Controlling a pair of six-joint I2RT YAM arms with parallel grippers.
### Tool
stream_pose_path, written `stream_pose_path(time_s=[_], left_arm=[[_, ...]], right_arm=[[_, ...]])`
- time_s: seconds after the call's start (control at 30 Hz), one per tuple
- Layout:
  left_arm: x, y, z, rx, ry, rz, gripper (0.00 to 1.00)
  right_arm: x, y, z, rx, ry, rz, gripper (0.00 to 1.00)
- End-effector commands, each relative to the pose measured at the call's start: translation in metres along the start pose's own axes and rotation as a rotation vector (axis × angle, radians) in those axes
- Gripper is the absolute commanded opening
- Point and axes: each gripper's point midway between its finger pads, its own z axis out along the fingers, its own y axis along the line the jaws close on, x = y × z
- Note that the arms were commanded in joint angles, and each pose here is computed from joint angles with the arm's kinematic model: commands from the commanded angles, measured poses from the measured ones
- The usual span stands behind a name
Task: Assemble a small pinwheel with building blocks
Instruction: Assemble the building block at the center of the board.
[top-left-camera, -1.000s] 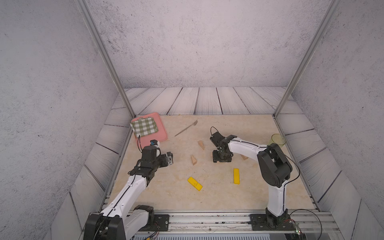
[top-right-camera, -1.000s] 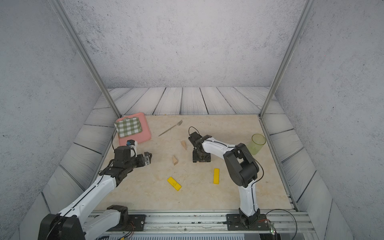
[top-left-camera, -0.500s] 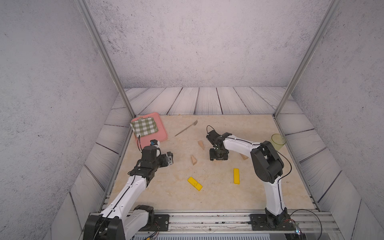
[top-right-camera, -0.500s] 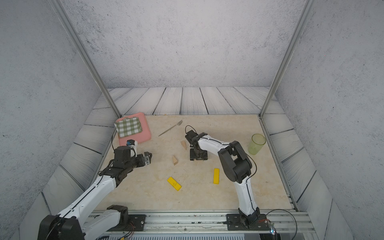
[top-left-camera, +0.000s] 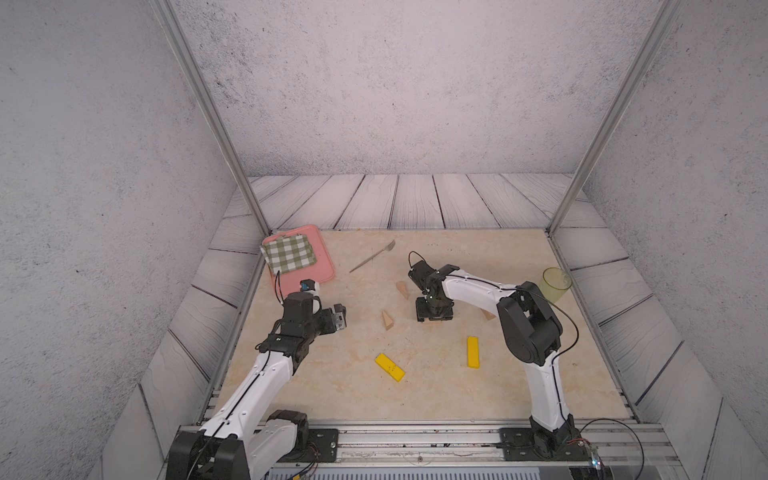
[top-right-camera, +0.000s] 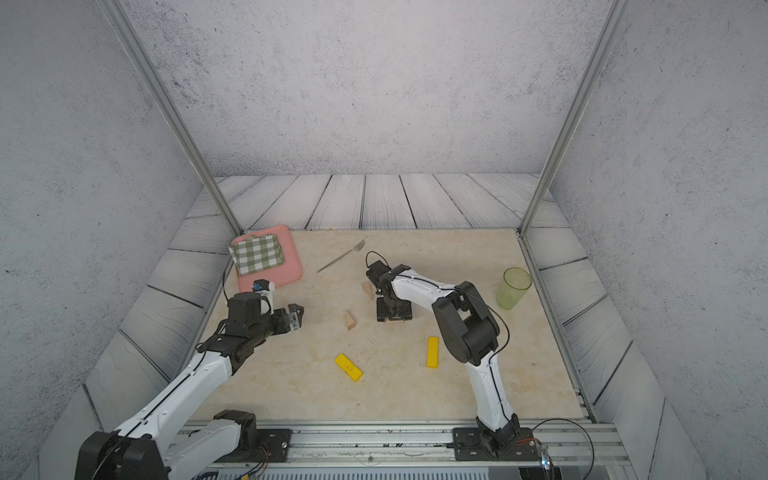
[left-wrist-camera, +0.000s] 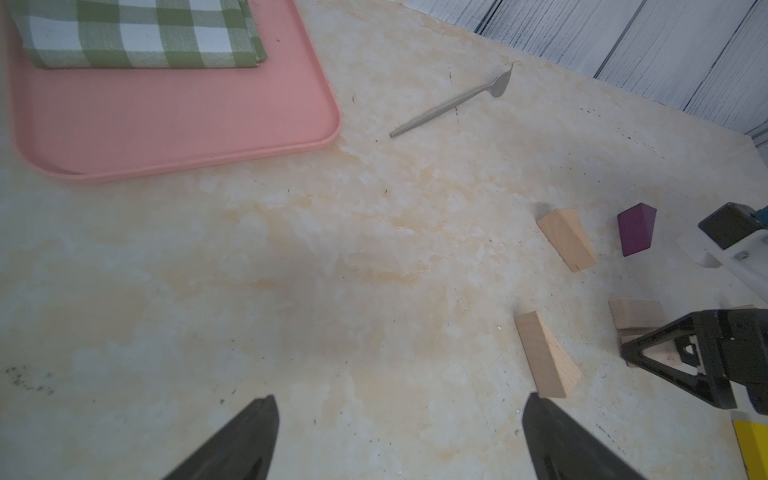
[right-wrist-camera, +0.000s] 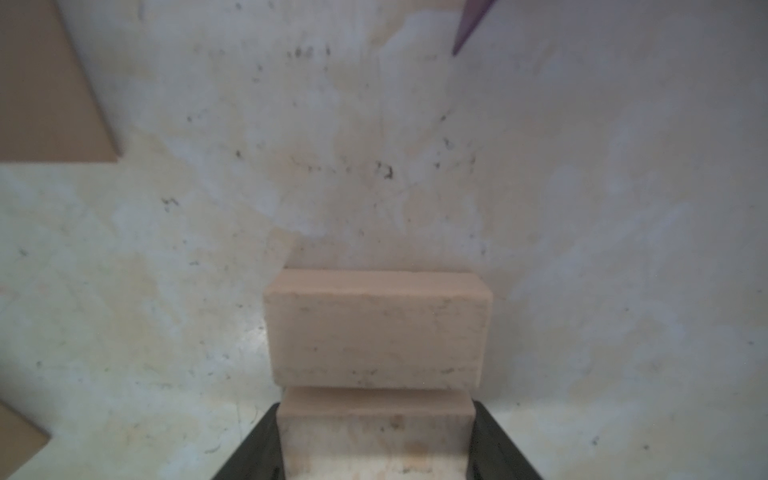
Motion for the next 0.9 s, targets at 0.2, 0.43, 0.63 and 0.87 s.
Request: stream_pose_path(time_s=[0.2, 0.43, 0.63, 0.87], left_arm=[[-0.0004, -0.0035, -0.0024, 0.007, -0.018, 0.013, 0.98], [-0.0007, -0.0044, -0.0030, 0.010, -0.021, 0.015, 0.98], [-0.0007, -0.0041, -0.0030, 0.009, -0.023, 0.014, 0.98], [-0.0004, -0.0044, -0.0027, 0.010, -0.022, 0.016, 0.99]], right_arm=[[0.0034, -0.0058, 0.0100, 0.061, 0.027, -0.001, 0.61], [-0.0004, -0.0038, 0.0089, 0.059, 0.024, 0.004, 0.62], [-0.0011, -0.0031, 0.0103, 0.062, 0.025, 0.005, 0.63], [-0.0003, -0.0025, 0.0132, 0.061, 0.031, 0.012, 0.64]])
